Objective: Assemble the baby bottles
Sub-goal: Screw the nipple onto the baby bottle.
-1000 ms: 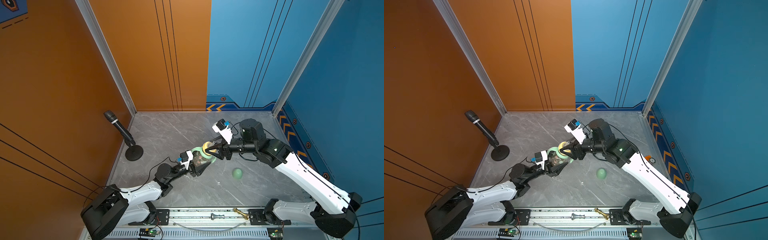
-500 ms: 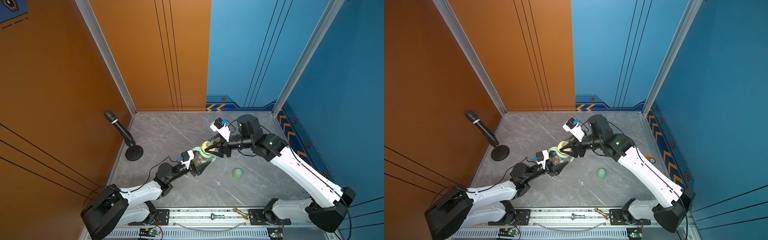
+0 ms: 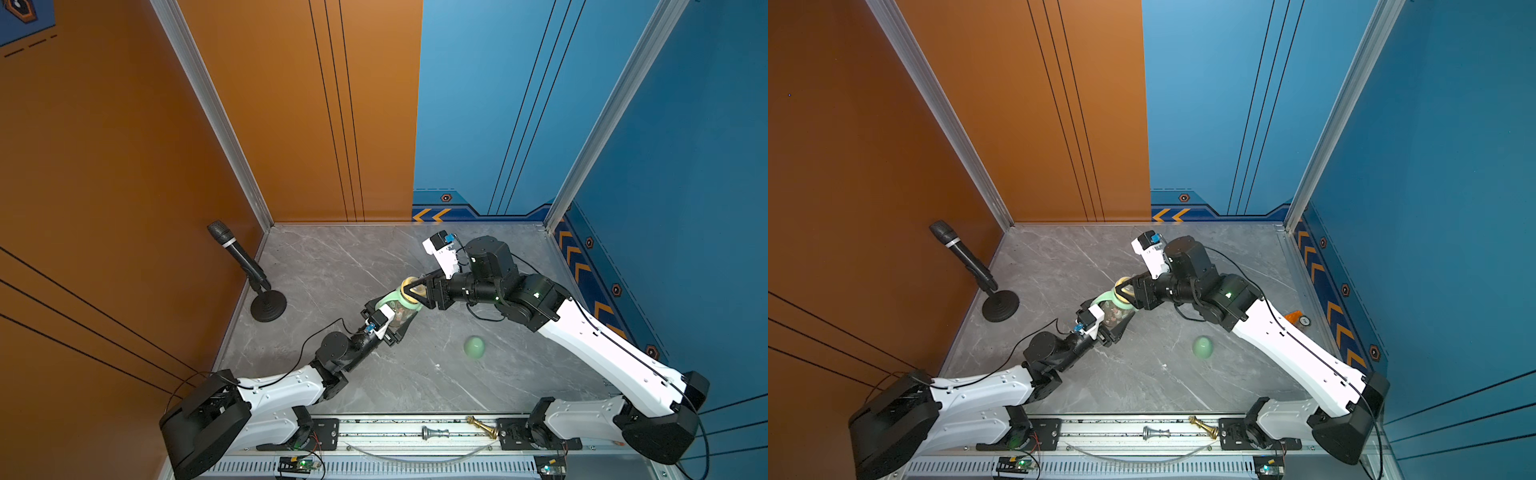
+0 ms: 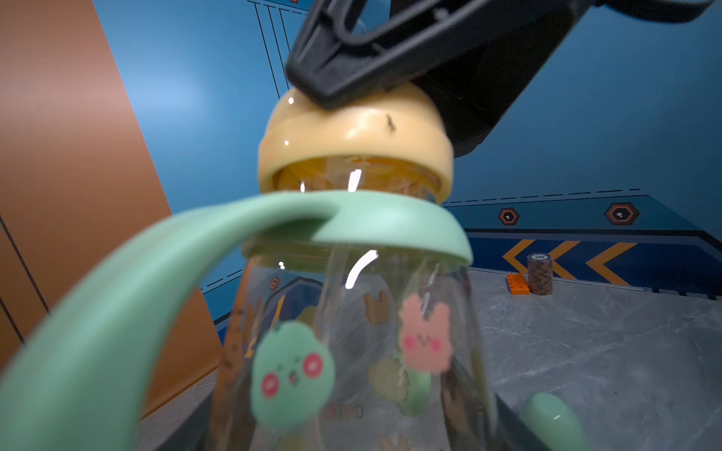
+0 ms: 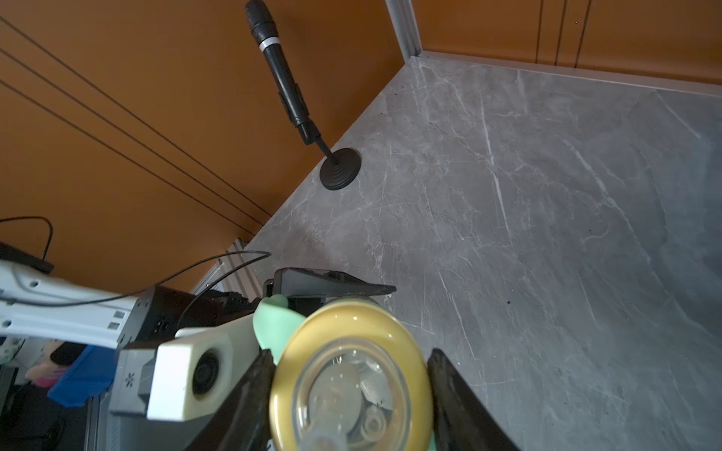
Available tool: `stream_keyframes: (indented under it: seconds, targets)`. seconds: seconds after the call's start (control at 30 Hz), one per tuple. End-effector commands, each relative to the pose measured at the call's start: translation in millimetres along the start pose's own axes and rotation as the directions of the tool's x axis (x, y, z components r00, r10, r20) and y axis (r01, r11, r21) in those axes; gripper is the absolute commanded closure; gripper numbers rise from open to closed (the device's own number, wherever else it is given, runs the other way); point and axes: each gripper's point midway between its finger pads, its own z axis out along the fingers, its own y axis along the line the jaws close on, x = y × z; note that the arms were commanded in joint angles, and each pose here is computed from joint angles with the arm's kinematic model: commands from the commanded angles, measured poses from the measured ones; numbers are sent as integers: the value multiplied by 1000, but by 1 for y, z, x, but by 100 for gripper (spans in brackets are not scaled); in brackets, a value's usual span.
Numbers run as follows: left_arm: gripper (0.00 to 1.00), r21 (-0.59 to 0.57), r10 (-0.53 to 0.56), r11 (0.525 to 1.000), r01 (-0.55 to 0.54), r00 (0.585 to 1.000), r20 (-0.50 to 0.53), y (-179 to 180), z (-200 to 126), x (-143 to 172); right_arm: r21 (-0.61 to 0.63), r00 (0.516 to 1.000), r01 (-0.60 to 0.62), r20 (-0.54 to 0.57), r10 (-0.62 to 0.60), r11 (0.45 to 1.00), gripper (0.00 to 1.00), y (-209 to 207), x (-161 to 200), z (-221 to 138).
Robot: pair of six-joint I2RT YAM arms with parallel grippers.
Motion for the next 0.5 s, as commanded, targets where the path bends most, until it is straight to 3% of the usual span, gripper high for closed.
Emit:
stream_keyframes:
  seconds: [0.0,0.1,0.17,0.3,0.47]
  targets:
    - [91,-68,53,997,-38,972,231,10,-1,-68,227,966,-199,-117,230,953,60,-25,41,26]
    - [91,-67,60,997,-46,973,223,5,0,-67,311,952,-242,-109,287,919,62,-30,44,34]
    - [92,-70,57,997,-42,972,226,6,0,-69,330,952,-256,-80,297,909,53,-30,44,37]
    - [92,-49,49,998,-39,972,232,3,-3,-68,317,951,-289,-13,309,903,50,-21,28,30]
    - [92,-19,-9,1000,13,979,205,1,-9,-54,202,967,-256,55,250,945,25,8,-16,0]
